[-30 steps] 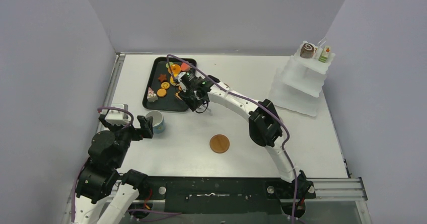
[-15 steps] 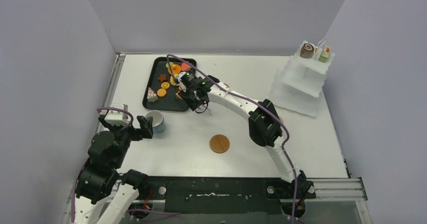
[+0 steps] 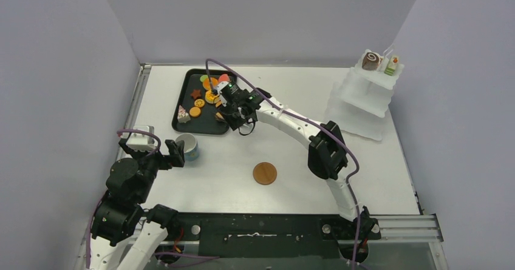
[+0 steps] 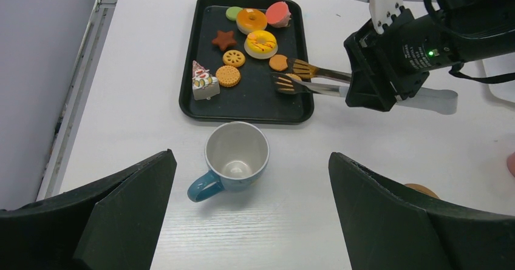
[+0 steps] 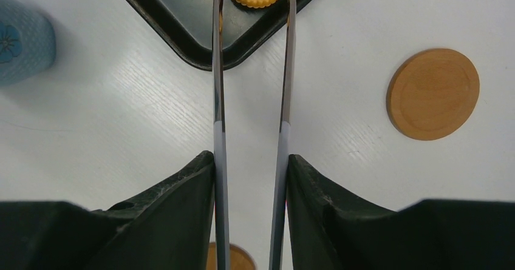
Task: Serve the afternoon tea
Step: Pick up the desert from the tray.
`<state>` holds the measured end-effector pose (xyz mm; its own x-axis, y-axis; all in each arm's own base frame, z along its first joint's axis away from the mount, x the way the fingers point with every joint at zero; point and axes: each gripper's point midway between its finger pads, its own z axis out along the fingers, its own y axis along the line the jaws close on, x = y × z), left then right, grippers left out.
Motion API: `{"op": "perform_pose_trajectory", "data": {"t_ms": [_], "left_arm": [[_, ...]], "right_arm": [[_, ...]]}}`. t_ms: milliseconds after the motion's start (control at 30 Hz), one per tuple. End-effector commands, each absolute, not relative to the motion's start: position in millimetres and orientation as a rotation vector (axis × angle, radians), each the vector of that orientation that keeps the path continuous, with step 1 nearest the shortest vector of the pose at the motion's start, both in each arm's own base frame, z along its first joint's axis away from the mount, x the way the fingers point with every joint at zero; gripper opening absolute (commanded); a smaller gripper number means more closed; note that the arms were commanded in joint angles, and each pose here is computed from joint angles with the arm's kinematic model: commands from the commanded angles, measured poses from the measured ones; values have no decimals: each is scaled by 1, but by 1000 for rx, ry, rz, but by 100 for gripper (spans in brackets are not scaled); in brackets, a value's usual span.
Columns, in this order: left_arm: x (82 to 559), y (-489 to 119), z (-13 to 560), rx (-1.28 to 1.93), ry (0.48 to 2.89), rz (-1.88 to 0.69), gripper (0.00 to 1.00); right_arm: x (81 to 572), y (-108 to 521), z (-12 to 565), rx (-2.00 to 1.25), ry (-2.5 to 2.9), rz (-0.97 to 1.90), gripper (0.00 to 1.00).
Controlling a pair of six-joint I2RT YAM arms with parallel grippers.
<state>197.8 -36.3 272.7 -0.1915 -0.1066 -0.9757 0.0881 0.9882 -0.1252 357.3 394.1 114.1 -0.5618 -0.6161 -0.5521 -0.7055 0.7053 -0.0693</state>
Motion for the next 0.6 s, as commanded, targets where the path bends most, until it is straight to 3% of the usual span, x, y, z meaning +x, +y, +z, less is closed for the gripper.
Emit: {"op": "perform_pose_trajectory", "data": {"t_ms": [0,300,567], "left_arm": [[200,-38,293,-15,1686,-195,97],[201,-39,291,-8,1693,-200,97],[202,-43,289,4,1704,-212,97]], "right_arm": [[359,397,189,-896,2215,290,36],[351,366,241,-778,2149,258,36],[352,301,279,-596,2126,91,36]]}}
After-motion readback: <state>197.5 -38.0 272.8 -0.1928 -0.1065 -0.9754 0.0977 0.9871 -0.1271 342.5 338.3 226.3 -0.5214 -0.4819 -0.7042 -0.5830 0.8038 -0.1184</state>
